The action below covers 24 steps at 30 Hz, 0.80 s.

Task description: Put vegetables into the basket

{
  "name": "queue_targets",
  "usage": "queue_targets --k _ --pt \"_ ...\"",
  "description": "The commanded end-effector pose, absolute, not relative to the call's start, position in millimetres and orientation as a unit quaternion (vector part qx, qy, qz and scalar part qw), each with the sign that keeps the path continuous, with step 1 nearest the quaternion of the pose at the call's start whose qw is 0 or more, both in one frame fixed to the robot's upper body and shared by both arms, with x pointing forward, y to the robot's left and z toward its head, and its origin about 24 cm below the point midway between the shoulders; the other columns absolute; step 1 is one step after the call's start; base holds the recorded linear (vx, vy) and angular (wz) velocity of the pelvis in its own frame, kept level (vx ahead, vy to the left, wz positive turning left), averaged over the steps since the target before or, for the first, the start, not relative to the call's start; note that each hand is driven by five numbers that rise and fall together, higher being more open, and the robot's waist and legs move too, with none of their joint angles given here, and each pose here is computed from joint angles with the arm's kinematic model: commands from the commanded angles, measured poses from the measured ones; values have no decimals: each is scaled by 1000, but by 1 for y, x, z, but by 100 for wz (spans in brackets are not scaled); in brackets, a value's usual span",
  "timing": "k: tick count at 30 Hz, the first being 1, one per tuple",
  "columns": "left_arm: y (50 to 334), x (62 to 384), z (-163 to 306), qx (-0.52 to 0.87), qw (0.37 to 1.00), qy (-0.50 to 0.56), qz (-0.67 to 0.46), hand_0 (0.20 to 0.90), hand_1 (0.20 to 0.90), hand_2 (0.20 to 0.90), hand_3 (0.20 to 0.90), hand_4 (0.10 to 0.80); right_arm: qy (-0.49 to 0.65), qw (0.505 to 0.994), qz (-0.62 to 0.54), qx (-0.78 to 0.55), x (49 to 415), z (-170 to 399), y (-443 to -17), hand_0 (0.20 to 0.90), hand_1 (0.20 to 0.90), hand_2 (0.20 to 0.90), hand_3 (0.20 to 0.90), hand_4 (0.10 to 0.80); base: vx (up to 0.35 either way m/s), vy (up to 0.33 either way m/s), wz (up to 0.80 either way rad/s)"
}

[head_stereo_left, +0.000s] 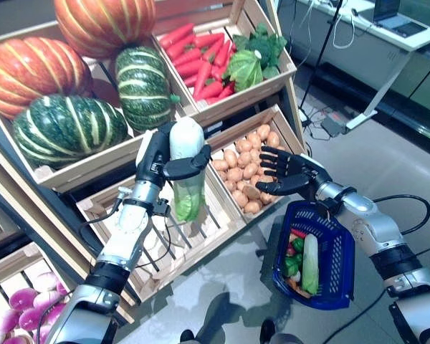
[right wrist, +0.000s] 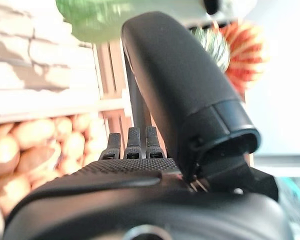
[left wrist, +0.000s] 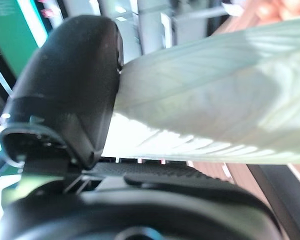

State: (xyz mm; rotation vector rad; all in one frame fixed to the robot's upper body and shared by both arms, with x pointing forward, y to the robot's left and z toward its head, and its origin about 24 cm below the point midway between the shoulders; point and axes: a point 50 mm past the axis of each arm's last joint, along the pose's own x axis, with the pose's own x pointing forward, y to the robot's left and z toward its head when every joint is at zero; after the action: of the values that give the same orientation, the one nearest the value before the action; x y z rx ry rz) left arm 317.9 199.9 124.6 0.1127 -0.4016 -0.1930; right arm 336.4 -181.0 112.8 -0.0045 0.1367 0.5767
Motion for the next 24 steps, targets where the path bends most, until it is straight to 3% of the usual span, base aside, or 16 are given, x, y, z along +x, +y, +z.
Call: queue_targets --k 1,24 --pt "184 318 161 9 946 -287 -152 300 300 300 300 400 43 923 374 76 335 126 -153 900 900 900 900 800 -47 -2 8" --pt "125 312 123 -85 925 -218 -299 300 300 300 300 400 132 831 515 165 326 119 -92 900 900 900 900 800 -23 -8 1"
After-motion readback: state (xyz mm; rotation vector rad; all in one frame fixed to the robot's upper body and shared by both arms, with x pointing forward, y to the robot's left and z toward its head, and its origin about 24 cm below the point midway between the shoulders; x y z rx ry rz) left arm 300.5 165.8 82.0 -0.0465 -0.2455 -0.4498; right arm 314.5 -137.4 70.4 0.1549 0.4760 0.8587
